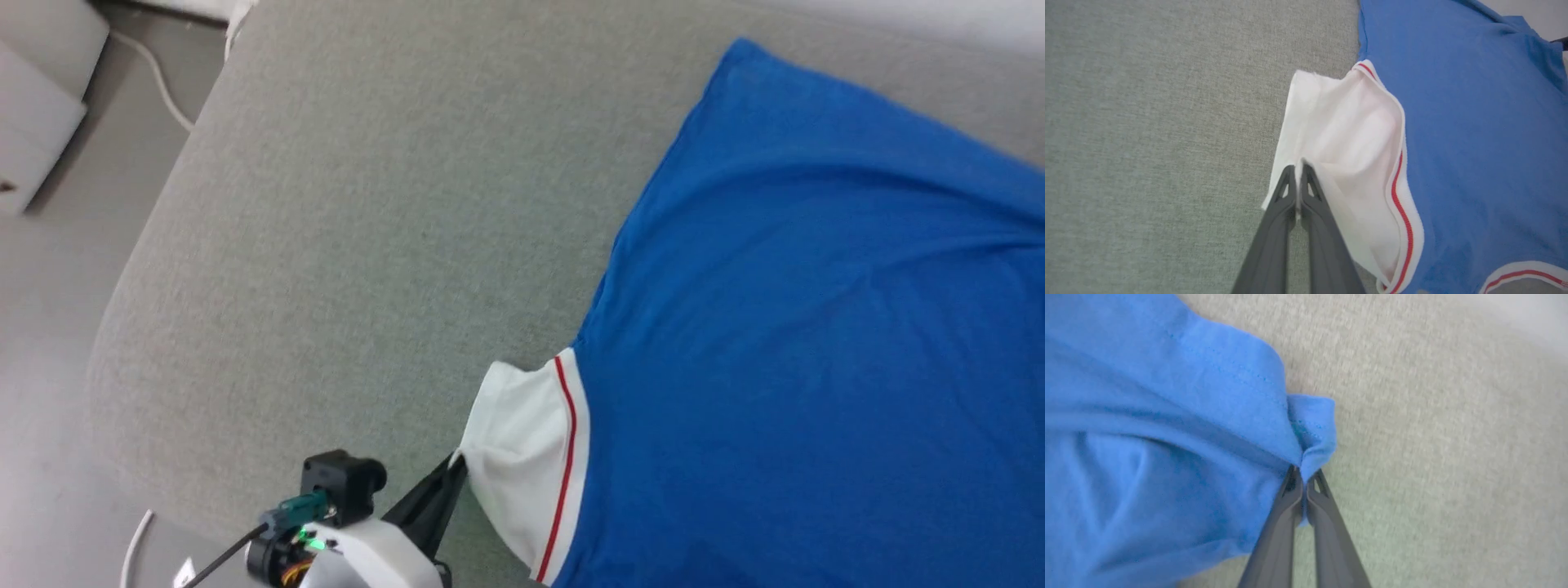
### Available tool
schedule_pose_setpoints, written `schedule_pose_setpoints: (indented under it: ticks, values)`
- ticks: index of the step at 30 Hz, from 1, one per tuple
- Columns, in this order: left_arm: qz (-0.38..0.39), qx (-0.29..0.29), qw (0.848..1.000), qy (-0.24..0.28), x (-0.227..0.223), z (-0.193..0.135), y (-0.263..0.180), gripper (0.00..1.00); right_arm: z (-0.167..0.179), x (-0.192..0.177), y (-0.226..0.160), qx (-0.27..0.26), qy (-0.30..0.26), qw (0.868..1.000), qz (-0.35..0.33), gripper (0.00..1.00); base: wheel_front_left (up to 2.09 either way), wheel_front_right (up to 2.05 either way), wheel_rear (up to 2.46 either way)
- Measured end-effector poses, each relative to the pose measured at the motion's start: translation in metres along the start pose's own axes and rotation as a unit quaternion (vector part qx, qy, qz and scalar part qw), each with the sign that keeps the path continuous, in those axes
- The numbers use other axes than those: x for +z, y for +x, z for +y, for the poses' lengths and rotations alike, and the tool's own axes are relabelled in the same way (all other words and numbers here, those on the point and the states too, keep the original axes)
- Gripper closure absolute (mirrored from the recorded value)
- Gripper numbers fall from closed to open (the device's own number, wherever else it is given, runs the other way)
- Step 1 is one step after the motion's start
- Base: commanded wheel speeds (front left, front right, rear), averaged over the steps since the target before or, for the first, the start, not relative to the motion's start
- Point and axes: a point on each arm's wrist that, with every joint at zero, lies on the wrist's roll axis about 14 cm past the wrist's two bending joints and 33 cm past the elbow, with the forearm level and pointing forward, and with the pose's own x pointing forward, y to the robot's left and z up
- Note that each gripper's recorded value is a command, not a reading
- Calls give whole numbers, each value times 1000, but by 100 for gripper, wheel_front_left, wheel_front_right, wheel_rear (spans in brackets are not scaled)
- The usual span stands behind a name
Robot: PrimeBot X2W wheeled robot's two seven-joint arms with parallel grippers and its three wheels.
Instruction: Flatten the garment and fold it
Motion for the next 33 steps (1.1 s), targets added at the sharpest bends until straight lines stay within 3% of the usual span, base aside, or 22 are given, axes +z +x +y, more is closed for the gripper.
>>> schedule_pose_setpoints:
  ticks: [6, 16, 22, 27, 33]
  values:
    - [-19, 5, 1000, 6, 3, 6, -13, 100, -3, -50, -43, 1, 8, 1000, -7, 100, 0, 0, 0]
    - [-36, -40, 999, 8, 4, -19, -19, 100, -5, -146, -126, -5, 69, 998, -2, 100, 0, 0, 0]
    - [-47, -65, 997, 17, 9, -32, -19, 100, -6, -202, -171, -49, 96, 994, 13, 100, 0, 0, 0]
    - [-55, -75, 995, 24, 14, -38, -17, 100, 16, -233, -184, -40, 142, 989, 30, 100, 0, 0, 0]
    - [-54, -74, 996, 23, 14, -38, -15, 100, 25, -254, -179, -32, 154, 985, 68, 100, 0, 0, 0]
